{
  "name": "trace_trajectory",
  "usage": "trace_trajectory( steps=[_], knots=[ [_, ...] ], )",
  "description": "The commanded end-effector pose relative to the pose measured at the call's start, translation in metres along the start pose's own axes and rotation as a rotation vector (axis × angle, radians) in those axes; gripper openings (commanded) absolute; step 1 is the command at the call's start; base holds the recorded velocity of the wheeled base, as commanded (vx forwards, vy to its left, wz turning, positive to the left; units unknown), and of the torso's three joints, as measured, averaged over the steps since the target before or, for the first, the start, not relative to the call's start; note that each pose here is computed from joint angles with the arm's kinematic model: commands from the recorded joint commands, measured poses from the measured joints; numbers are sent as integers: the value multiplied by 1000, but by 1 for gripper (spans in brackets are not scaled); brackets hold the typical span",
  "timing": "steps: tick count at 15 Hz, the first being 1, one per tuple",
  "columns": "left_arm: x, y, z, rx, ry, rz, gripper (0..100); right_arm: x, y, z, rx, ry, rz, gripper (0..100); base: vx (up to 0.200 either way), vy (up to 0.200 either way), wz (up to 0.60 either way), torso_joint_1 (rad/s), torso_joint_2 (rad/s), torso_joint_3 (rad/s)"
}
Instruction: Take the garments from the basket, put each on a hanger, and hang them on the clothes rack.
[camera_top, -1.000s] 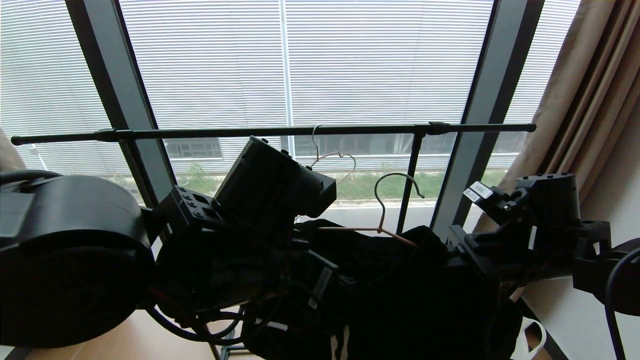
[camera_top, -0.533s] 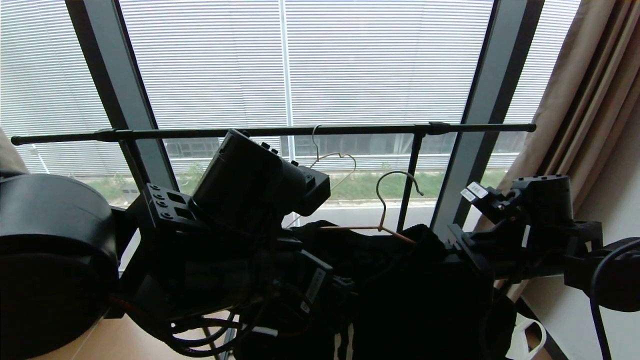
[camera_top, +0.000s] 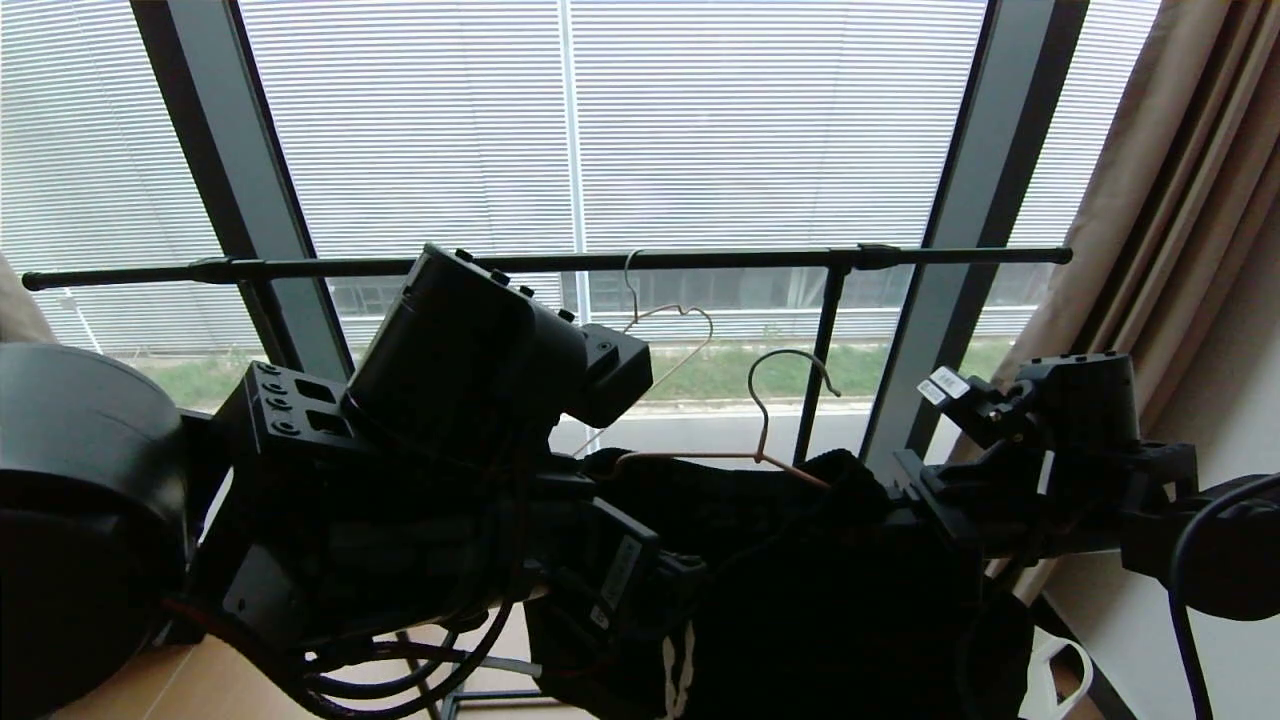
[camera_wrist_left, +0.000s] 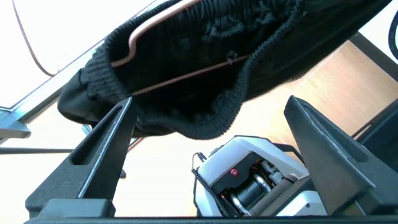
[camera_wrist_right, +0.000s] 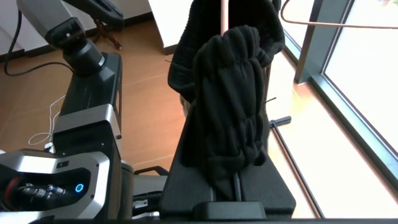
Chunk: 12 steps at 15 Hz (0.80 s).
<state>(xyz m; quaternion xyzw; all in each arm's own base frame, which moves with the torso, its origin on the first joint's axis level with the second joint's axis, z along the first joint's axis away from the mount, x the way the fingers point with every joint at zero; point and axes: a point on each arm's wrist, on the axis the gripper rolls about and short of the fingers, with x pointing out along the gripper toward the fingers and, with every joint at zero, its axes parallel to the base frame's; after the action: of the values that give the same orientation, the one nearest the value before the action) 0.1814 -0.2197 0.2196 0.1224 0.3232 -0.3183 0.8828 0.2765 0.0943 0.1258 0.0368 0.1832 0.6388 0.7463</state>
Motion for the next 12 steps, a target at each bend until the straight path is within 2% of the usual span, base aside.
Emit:
trace_trajectory(
  steps=[1,3,5,6,7,8,9,10,11,12],
  knots=[
    [0,2,-2,-3,3,4,100,-2,-1,-1,3,-2,-4,0,0,0,0,0,0,0],
    [-4,11,-1,-20,-7,26,100,-3,-2,-1,6,-6,2,0,0,0,0,0,0,0],
    [-14,40,1,-55,-35,87,100,-10,-6,-1,10,-32,54,0,0,0,0,0,0,0],
    [-25,63,1,-40,-56,63,100,-13,-9,-1,14,-41,63,0,0,0,0,0,0,0],
    [-31,71,-1,-19,-67,33,100,-14,-10,-1,15,-43,64,0,0,0,0,0,0,0],
    [-37,82,-5,13,-77,-1,100,-15,-11,-1,14,-47,67,0,0,0,0,0,0,0],
    [-47,112,-17,142,-105,-87,100,-16,-10,-1,14,-55,94,0,0,0,0,0,0,0],
    [-47,126,-23,207,-117,-123,100,-16,-10,-1,15,-57,106,0,0,0,0,0,0,0],
    [-45,139,-32,303,-137,-165,100,-16,-9,-1,14,-59,115,0,0,0,0,0,0,0],
    [-37,141,-33,333,-158,-179,100,-17,-8,-1,12,-61,118,0,0,0,0,0,0,0]
  ],
)
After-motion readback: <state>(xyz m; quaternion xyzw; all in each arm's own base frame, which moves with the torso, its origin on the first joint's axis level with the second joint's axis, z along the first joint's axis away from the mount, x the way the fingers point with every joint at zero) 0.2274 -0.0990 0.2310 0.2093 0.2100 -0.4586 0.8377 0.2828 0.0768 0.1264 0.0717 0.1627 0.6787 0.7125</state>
